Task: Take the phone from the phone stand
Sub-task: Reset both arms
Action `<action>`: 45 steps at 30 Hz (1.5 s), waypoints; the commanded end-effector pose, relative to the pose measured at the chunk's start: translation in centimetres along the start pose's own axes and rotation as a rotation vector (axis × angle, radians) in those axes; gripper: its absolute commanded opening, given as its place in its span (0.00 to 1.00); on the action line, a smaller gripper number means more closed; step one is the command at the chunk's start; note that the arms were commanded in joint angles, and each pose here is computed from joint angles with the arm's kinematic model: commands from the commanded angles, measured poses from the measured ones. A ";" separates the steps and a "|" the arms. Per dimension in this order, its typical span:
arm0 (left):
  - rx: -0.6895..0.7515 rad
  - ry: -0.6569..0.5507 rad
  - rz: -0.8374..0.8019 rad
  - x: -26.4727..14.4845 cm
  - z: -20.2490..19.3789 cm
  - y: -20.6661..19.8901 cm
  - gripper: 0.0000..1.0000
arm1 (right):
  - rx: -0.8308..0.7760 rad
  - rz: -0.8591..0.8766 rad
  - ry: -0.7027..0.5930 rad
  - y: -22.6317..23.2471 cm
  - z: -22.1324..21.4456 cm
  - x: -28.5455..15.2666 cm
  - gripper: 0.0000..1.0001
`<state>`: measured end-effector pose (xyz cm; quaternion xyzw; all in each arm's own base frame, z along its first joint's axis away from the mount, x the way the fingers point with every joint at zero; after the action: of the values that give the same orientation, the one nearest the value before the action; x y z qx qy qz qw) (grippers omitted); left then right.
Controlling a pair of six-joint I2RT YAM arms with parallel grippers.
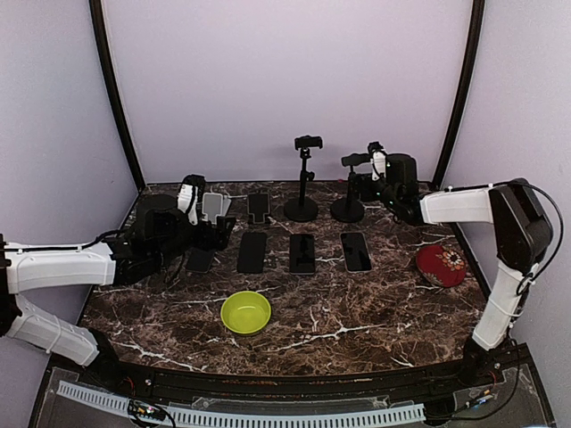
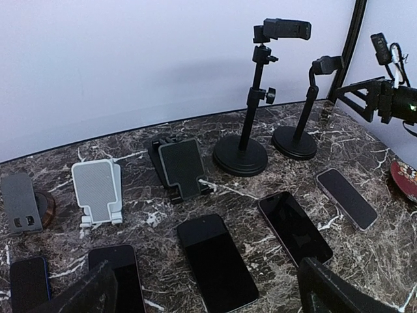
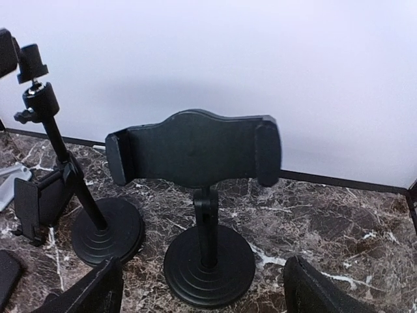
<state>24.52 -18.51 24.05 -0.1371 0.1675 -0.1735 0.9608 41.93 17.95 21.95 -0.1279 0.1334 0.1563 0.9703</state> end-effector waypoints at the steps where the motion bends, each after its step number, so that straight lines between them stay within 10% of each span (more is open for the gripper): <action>1: -0.030 0.075 0.008 0.9 0.6 -0.4 0.99 | 0.043 0.018 -0.007 0.0 0.5 -2.7 0.87; 18: -0.253 0.289 -0.033 2.4 3.4 1.8 0.99 | 0.098 0.112 0.041 0.7 0.4 -11.6 1.00; 45: -0.405 0.418 0.105 -1.6 -3.3 5.5 0.99 | 0.254 0.195 0.127 2.0 -7.7 -18.9 0.99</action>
<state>23.64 -13.89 19.83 -0.2730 0.4010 -0.1173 0.8665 22.31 12.24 19.55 -0.0153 0.2460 0.2150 0.9450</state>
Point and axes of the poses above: each gripper's point midway between its finger pads, its own x axis out along the fingers, its own y axis along the line the jaws close on, z = x × y, the point moved 10 cm from there along -x, back along the fingers, and after that the axes turned 14 degrees about -x, right-handed, at the moved point
